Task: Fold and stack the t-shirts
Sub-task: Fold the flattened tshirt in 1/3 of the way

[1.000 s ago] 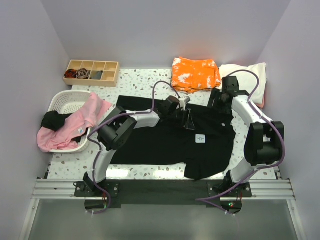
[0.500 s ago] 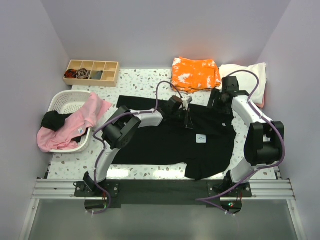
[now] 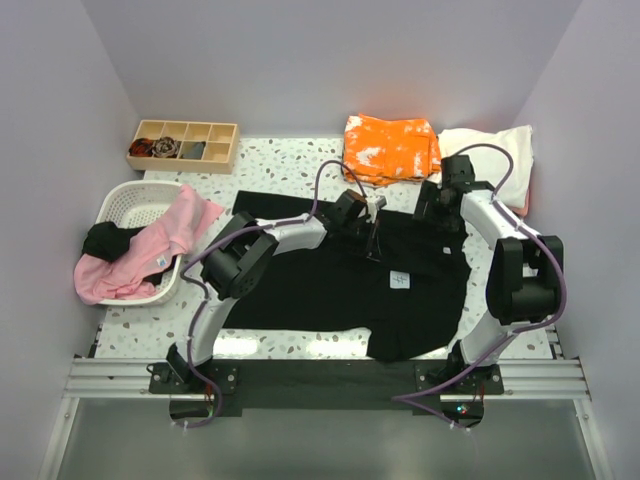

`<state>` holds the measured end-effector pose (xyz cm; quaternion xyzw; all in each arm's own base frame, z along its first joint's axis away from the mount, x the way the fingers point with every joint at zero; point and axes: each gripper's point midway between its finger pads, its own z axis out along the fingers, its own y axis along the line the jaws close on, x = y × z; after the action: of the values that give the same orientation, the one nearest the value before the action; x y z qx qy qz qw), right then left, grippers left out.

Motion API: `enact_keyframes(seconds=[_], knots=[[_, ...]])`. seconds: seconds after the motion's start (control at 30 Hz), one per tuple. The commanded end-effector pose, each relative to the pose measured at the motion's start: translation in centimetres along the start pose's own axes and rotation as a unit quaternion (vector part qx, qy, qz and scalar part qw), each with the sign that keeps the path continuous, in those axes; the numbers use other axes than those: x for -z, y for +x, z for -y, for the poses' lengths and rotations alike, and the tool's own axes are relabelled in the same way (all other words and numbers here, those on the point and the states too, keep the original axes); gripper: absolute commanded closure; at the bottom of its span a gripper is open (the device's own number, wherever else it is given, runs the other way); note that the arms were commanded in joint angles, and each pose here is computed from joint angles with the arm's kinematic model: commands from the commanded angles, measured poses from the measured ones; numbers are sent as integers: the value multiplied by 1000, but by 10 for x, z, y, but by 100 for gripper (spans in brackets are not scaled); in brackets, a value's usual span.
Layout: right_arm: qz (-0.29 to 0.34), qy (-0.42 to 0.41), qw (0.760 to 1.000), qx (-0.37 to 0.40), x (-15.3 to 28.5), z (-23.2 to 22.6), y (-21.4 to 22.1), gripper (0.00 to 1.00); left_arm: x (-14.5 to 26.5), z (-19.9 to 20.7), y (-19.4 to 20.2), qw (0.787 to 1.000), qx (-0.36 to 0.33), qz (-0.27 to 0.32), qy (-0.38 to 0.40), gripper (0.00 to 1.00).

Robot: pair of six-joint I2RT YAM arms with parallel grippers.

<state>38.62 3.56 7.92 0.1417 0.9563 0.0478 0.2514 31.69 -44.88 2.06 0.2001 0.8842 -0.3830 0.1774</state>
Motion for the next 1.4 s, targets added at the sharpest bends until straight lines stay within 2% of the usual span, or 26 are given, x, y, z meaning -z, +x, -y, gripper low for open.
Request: enact_keyframes(seconds=[0.0,0.37,0.63,1.1,1.23,1.37], knots=[[11,11,1000,5,2,3,-5,32,20,3,19,999,-20,-46,-16,100],[-20,38,999,2,-21,11,6,33,40,-26,68,991,-25,-114,-64,100],[-34,82,996,-1,-47,25,5,34,37,-30,69,991,-32,-113,-68,100],[-3,129,992,6,-97,29,-39,32,28,-50,61,991,-20,-108,-75,100],[19,144,989,18,-96,33,-58,31,32,-60,63,991,-15,-106,-83,100],[44,126,991,30,-87,28,-86,29,33,-58,49,993,-14,-81,-80,100]])
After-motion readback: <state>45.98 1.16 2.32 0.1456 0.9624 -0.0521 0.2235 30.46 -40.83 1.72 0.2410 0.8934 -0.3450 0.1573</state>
